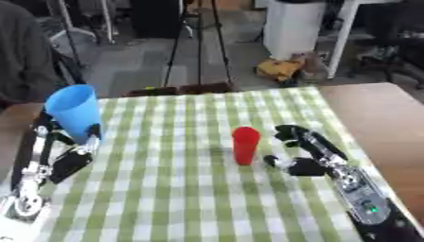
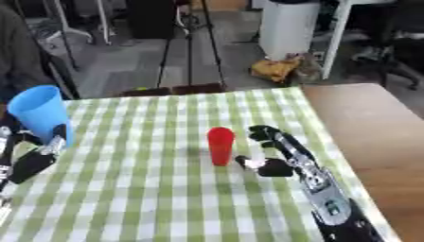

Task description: Pour the contents of one cup into another cup.

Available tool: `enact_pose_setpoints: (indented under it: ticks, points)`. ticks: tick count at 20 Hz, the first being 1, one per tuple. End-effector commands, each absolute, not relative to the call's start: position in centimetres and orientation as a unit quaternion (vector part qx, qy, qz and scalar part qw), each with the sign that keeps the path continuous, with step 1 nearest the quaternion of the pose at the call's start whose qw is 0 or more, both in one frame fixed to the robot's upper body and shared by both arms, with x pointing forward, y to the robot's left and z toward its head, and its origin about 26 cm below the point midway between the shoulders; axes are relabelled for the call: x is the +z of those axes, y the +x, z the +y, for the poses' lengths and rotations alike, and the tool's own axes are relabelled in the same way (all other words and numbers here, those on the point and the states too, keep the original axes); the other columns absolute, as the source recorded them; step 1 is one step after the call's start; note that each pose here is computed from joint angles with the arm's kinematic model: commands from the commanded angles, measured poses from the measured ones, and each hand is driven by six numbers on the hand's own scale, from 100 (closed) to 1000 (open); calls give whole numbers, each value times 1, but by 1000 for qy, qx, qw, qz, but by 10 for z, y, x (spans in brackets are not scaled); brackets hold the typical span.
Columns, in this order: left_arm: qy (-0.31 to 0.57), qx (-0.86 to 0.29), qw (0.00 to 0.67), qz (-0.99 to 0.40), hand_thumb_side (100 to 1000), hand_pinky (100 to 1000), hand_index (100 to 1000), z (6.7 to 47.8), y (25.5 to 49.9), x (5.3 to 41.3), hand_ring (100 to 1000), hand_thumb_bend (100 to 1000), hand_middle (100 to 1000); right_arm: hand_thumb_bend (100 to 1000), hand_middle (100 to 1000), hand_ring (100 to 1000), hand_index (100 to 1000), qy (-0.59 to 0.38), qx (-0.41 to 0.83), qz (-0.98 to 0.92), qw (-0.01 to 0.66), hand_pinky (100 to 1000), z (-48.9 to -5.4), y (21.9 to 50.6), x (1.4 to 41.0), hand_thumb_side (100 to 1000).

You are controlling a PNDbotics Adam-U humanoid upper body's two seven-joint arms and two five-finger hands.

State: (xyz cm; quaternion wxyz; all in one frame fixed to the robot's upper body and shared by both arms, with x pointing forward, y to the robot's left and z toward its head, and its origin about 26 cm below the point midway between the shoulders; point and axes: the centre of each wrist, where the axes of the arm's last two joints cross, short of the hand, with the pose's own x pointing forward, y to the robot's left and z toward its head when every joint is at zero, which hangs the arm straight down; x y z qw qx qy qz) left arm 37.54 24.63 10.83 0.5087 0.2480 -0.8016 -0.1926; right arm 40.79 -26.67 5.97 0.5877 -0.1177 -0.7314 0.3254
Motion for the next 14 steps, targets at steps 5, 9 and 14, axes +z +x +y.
enact_pose_setpoints:
  ticks: [5, 9, 14]
  points:
    - [249, -194, 488, -813, 250, 493, 736, 247, 377, 124, 523, 100, 580, 519, 748, 851, 884, -147, 321, -744, 567, 839, -263, 420, 72, 253]
    - [249, -193, 487, -815, 250, 494, 736, 247, 378, 126, 523, 100, 580, 516, 746, 849, 883, -150, 320, -745, 566, 840, -260, 422, 73, 257]
    - [248, -193, 485, -816, 251, 494, 736, 246, 378, 128, 523, 100, 580, 508, 744, 848, 882, -150, 320, -747, 563, 840, -257, 424, 73, 261]
